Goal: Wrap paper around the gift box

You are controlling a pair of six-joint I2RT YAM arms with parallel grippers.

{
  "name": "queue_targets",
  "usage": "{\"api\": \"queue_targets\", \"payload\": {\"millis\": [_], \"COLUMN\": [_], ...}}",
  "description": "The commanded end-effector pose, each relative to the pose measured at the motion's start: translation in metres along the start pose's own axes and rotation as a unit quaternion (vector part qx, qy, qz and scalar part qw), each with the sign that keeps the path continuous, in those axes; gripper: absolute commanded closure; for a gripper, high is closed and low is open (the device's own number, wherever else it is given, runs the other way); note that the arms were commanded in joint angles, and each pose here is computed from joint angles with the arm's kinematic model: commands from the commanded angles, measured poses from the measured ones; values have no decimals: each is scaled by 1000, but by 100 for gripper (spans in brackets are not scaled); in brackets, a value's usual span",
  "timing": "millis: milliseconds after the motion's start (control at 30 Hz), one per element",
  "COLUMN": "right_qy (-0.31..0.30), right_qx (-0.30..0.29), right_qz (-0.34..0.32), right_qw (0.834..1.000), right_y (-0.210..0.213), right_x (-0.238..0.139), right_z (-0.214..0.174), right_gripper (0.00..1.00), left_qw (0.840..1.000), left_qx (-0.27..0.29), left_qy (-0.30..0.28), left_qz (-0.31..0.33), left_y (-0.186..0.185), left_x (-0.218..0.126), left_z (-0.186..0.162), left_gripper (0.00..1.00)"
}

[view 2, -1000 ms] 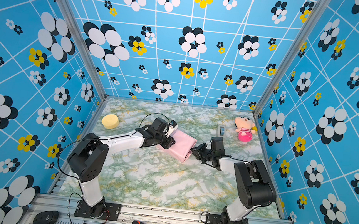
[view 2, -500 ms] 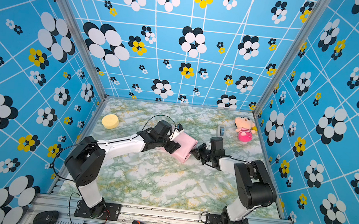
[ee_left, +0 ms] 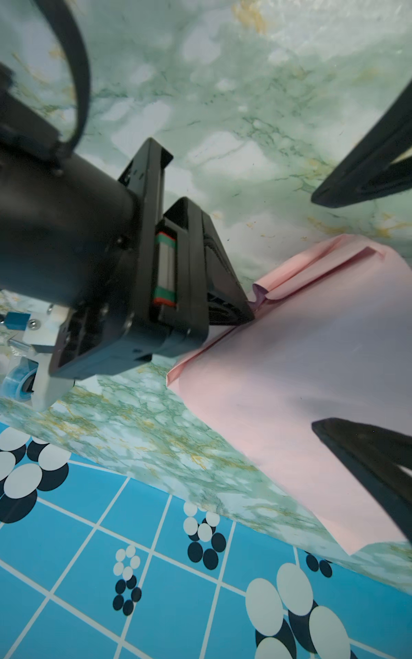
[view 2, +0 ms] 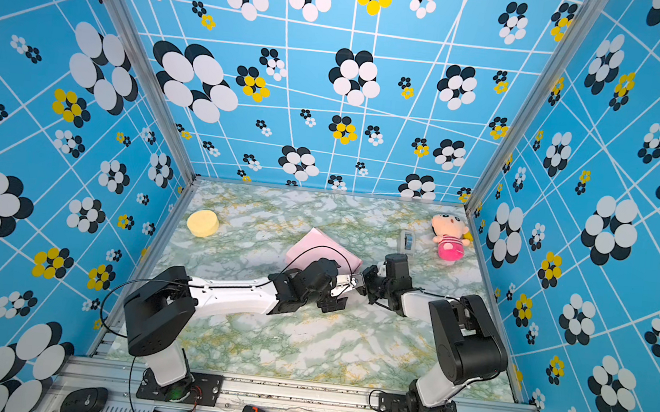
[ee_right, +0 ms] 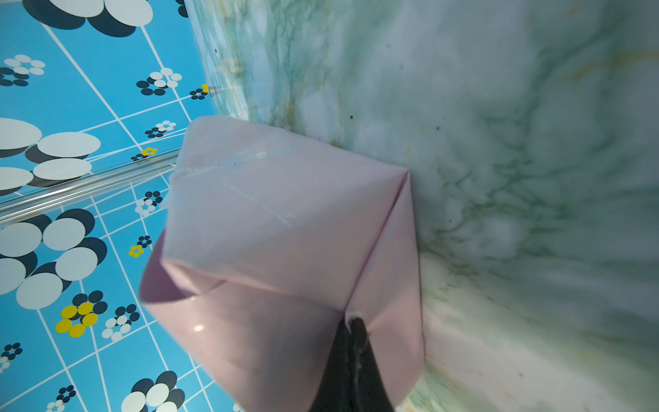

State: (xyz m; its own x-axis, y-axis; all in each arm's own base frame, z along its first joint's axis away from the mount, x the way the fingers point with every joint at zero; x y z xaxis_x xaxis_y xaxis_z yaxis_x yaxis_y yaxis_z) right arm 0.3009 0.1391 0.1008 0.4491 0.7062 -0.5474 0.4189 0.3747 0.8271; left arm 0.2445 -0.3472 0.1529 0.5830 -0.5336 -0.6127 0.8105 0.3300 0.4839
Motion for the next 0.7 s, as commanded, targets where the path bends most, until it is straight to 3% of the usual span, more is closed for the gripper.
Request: {"api": "queue_targets", "payload": {"millis": [0,200,400,667], "right_qy": [5,4,6,9], "right_qx": [5,13,17,16], "right_qz": [8,17,19,28], "right_qw": [1000,1000,1000,999], "right_y": [-1,-1,-3,-2], "right_x": [1,0,0,1], "right_z": [-3,-4,-5,-7], "right_gripper": [98,99,99,99], "left_qw": [997,991,988,986], "left_qx": [18,17,6,-17], "left_qy": [-4,21,48,65], "left_qz": [69,132,150,150], "left_y": [0,-5,-12,-19], "left_x": [9,22,34,41], "left_z": [-1,-3,-16,-32], "left_gripper": [6,7,8,22]}}
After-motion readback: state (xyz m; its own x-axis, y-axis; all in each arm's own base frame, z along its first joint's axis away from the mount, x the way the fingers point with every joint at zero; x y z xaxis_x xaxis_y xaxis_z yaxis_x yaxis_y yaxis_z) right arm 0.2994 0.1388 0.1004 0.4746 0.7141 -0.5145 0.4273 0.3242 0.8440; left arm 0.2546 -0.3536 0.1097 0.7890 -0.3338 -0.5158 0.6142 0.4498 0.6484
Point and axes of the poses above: each gripper's point midway between its finger pads, its own x axis out along the fingers, its own y axis along the line the jaws close on, z = x × y, the point moved 8 cm from there along -x, back along the fingers, and after that the axes turned 1 degree about -x, right-handed, at the moved point
